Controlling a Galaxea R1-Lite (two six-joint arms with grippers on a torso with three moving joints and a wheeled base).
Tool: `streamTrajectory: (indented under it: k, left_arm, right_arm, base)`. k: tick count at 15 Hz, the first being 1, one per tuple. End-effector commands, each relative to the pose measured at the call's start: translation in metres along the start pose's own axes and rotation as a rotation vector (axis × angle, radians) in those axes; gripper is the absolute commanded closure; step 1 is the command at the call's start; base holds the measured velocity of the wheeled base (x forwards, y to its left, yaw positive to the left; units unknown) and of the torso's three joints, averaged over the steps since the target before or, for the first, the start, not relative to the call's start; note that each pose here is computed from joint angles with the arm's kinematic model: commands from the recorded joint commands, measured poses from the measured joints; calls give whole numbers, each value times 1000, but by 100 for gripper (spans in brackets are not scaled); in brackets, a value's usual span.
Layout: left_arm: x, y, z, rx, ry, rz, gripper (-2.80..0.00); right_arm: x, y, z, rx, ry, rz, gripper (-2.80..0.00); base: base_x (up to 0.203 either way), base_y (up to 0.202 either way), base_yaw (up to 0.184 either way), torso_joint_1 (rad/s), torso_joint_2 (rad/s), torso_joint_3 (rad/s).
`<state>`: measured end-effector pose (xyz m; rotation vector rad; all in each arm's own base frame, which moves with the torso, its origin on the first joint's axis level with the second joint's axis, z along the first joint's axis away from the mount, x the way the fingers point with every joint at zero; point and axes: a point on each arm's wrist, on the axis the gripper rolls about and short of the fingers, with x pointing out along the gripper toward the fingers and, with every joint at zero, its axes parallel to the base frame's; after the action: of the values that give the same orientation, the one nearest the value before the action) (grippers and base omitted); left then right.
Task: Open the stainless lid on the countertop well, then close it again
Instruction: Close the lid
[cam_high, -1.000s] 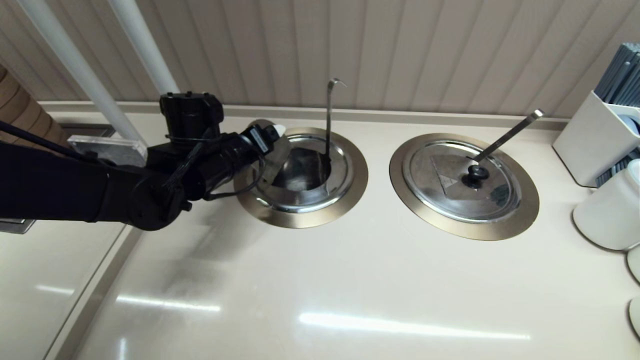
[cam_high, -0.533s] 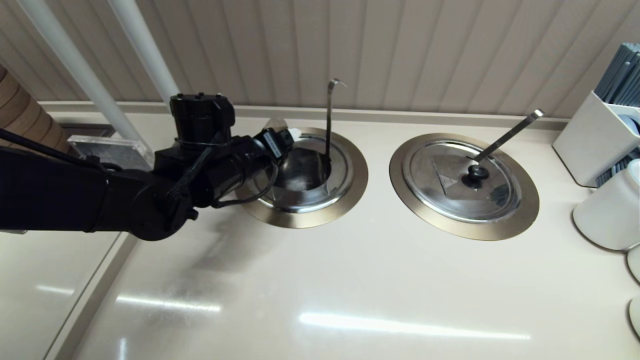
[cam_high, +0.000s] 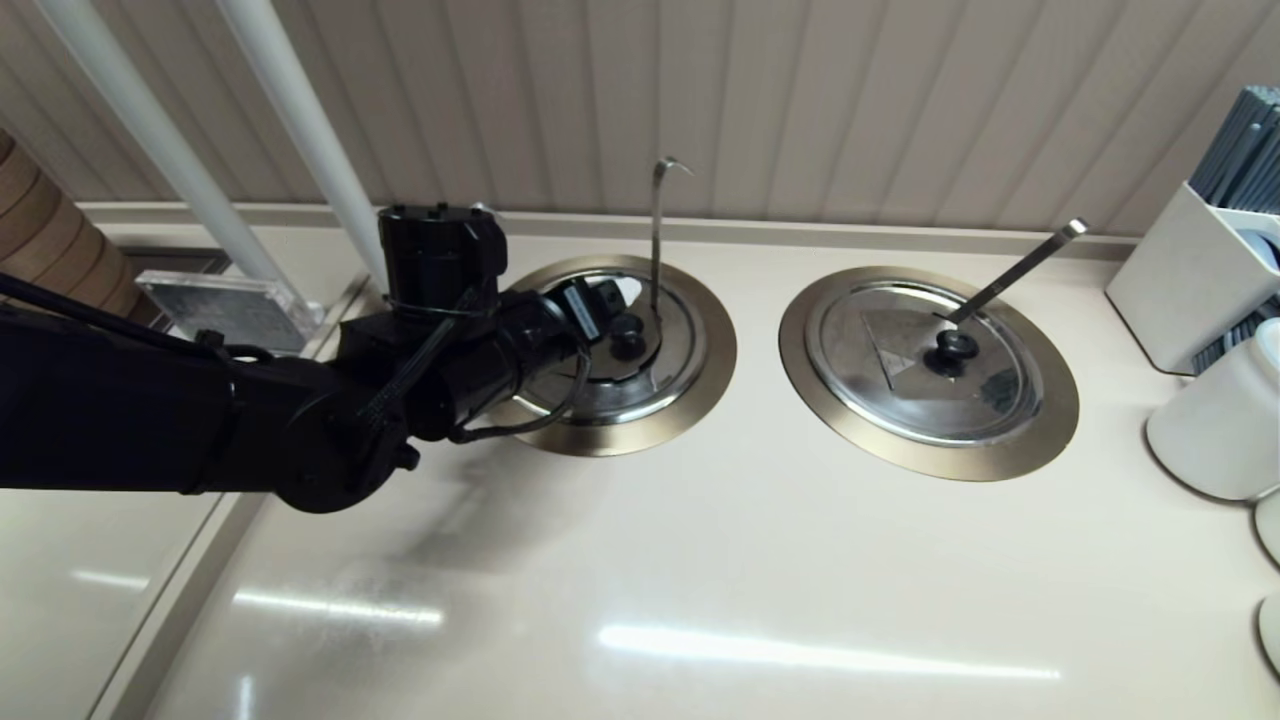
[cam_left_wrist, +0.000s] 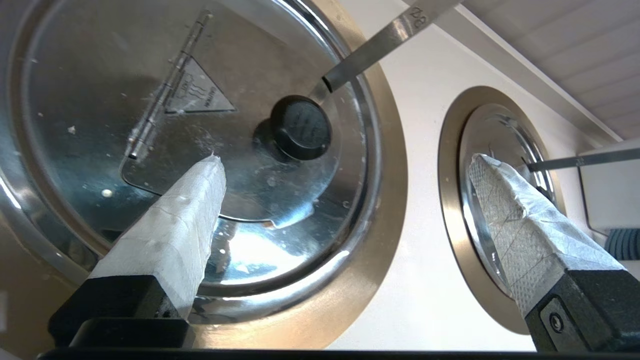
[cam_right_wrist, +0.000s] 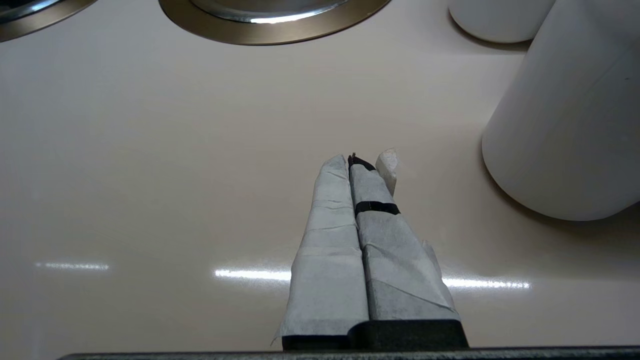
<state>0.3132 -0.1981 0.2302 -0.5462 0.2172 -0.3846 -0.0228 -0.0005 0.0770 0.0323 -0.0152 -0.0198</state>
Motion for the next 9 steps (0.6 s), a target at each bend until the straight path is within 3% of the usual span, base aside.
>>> streamTrajectory:
  k: [1, 6, 9]
  left_arm:
    - [-4, -4, 2, -5, -6, -14, -280]
    - [-25, -13, 23, -6, -66, -42, -280]
    - [-28, -12, 22, 8, -63, -40, -280]
  right_arm:
    - [0, 0, -1, 0, 4, 0, 0]
    - [0, 0, -1, 0, 4, 0, 0]
    - [0, 0, -1, 0, 4, 0, 0]
  base:
    - [0, 0, 0, 0, 0, 0]
    - [0, 0, 0, 0, 0, 0]
    - [0, 0, 0, 0, 0, 0]
